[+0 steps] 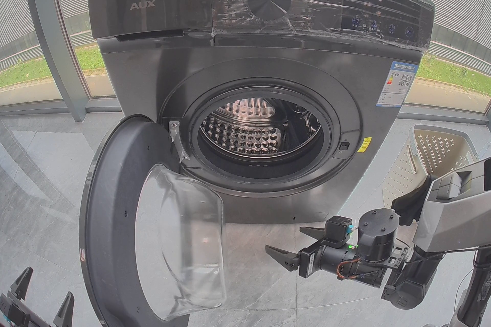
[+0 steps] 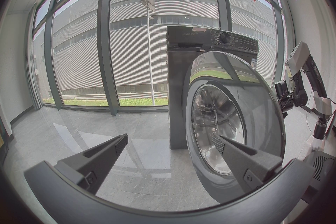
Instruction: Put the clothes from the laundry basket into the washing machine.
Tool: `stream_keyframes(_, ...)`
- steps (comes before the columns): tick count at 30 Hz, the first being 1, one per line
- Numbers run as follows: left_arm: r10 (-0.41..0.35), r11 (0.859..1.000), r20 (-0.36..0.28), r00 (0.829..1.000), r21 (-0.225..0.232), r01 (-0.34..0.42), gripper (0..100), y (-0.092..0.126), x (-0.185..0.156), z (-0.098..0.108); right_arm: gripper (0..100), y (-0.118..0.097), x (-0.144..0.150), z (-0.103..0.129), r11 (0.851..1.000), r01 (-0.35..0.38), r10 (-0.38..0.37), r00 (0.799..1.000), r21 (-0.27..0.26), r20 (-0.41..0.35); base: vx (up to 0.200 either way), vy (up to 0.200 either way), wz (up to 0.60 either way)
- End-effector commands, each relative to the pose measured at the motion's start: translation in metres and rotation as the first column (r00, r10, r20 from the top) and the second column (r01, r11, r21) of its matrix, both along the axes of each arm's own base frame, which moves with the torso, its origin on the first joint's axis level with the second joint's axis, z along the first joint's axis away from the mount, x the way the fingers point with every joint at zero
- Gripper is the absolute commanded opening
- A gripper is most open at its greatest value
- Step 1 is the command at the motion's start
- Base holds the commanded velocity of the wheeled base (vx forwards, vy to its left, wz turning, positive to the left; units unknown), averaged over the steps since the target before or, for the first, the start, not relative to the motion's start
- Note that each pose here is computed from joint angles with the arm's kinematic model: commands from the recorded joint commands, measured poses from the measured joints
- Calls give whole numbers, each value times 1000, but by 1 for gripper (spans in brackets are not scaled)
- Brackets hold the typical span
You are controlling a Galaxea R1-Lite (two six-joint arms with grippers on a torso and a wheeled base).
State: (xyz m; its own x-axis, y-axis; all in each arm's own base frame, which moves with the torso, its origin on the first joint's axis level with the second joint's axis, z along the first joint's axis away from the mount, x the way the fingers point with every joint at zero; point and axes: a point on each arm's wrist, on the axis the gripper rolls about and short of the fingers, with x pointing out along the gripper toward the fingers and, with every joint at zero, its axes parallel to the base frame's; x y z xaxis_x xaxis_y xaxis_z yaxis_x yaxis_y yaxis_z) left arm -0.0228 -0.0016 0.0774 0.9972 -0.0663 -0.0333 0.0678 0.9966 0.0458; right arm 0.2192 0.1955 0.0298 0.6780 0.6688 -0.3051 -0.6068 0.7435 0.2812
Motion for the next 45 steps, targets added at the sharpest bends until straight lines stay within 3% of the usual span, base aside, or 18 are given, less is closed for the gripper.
stream_keyframes(1,0,1000,0,1000,1,0,100,0,0,-5,100,8,10,0,1000,-5,5,1000,-3,-3,0,0,0)
stream_keyframes(15,0,1000,0,1000,3,0,100,0,0,-5,100,35,28,8,999,-55,54,998,-1,-14,-43,0,0)
stream_keyframes(20,2,1000,1,1000,4,-2,100,0,0,-5,100,44,35,-2,998,-60,60,998,-6,-22,0,0,0)
stream_keyframes(27,0,1000,1,1000,3,0,100,0,0,-5,100,74,28,-5,991,-133,132,991,-13,-34,0,0,0)
stream_keyframes(34,0,1000,0,1000,3,0,100,0,0,-5,100,102,26,-6,985,-168,168,986,26,2,0,0,0)
stream_keyframes(37,0,1000,1,1000,3,0,100,0,0,-5,100,115,28,-5,985,-151,150,989,79,12,0,0,0)
stream_keyframes(45,0,1000,1,1000,3,0,100,0,0,-5,100,106,33,3,986,-120,116,993,115,35,0,0,0)
